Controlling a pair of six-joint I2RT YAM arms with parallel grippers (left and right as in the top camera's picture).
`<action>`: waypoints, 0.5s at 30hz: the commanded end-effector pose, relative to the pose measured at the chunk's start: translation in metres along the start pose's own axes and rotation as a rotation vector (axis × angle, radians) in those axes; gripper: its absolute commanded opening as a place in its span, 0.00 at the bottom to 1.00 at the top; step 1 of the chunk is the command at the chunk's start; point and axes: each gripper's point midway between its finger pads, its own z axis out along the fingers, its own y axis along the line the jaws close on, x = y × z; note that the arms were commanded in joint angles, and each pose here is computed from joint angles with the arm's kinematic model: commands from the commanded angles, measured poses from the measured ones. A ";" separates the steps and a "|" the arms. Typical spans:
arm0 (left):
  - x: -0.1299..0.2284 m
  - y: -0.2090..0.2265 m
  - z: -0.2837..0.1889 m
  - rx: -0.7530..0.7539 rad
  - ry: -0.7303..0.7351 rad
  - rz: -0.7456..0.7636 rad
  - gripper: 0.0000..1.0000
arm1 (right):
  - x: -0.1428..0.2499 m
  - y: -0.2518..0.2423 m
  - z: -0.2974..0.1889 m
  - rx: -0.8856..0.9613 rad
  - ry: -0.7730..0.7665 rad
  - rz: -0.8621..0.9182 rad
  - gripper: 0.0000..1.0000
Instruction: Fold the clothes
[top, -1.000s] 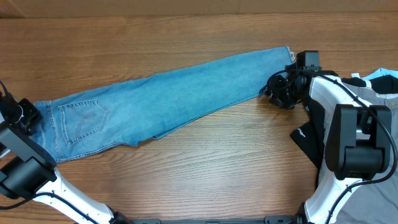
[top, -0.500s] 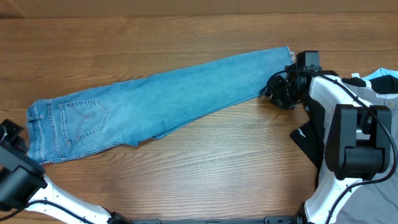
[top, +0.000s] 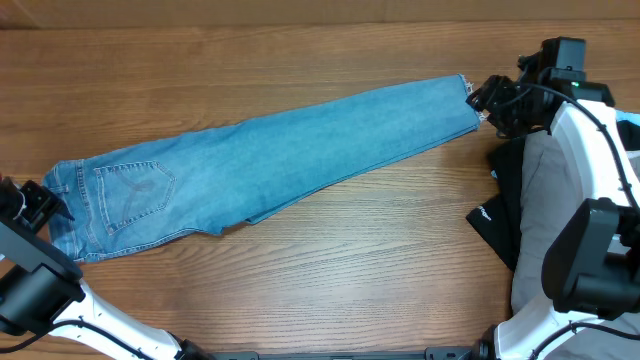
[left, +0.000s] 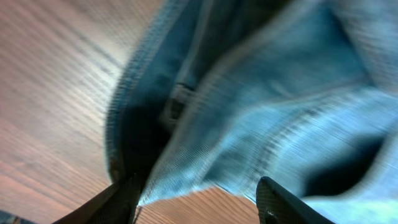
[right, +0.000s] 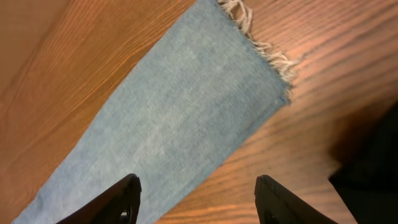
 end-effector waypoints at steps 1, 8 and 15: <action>0.004 0.021 0.008 -0.081 -0.011 -0.052 0.63 | 0.002 0.000 -0.003 0.002 0.008 -0.009 0.63; 0.007 0.012 0.032 -0.030 0.006 -0.019 0.18 | 0.002 0.000 -0.003 0.003 0.012 -0.015 0.62; 0.016 0.041 0.016 -0.125 0.020 -0.088 0.04 | -0.001 -0.003 -0.004 0.012 -0.002 -0.038 0.63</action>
